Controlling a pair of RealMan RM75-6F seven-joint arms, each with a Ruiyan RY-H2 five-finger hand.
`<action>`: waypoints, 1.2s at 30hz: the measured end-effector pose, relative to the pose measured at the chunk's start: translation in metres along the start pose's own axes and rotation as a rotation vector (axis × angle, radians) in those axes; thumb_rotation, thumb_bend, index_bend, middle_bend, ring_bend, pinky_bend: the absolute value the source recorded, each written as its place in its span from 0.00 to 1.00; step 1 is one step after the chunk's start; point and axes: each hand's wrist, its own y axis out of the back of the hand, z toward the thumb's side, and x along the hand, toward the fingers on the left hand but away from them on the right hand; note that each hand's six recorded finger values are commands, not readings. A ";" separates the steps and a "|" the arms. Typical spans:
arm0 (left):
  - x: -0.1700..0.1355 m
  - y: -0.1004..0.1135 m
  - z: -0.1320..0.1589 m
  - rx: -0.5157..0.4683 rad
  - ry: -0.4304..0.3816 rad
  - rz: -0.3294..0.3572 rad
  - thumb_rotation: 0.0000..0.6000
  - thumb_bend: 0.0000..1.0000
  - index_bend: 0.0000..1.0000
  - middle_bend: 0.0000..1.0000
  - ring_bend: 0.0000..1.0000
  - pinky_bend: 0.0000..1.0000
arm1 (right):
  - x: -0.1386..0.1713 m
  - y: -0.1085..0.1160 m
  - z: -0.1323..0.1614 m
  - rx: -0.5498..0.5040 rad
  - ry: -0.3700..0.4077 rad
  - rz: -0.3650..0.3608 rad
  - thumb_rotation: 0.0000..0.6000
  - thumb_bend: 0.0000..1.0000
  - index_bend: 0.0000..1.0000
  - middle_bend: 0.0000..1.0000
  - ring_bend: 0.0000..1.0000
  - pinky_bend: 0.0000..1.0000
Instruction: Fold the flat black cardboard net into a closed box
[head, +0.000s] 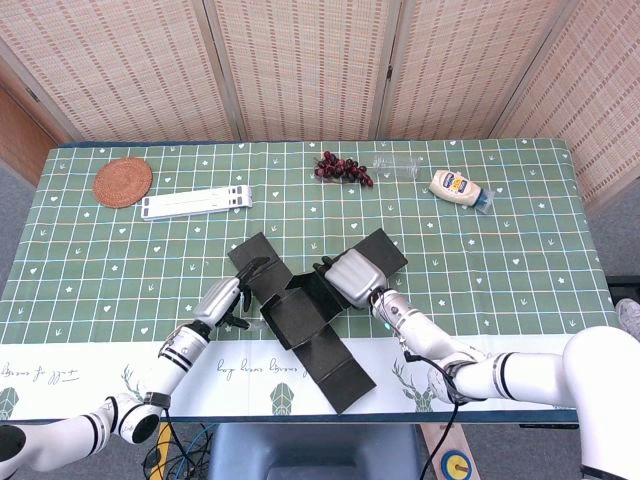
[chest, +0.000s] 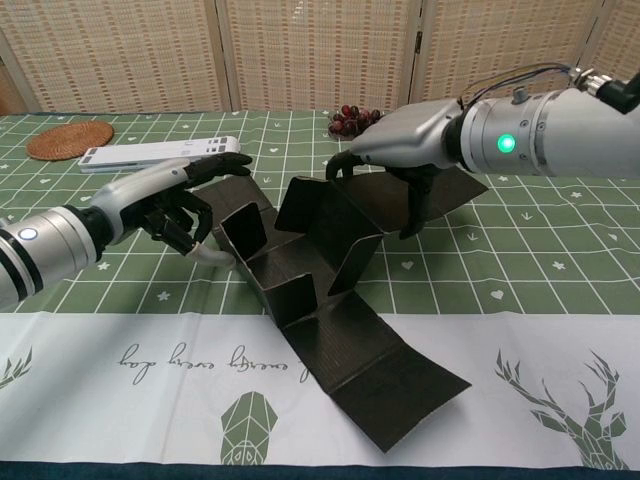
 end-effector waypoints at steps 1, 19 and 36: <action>0.000 -0.001 -0.001 -0.026 0.007 -0.011 1.00 0.15 0.00 0.06 0.65 0.93 | 0.001 0.001 0.001 0.021 0.010 -0.001 1.00 0.48 0.27 0.33 0.80 0.98; -0.005 -0.022 0.004 -0.213 0.024 -0.177 1.00 0.15 0.00 0.02 0.64 0.93 | 0.005 0.011 0.020 0.221 0.121 -0.081 1.00 0.50 0.31 0.37 0.82 0.98; -0.004 -0.029 0.001 -0.321 0.053 -0.263 1.00 0.15 0.00 0.02 0.64 0.93 | 0.005 0.020 0.036 0.308 0.201 -0.156 1.00 0.51 0.32 0.38 0.82 0.98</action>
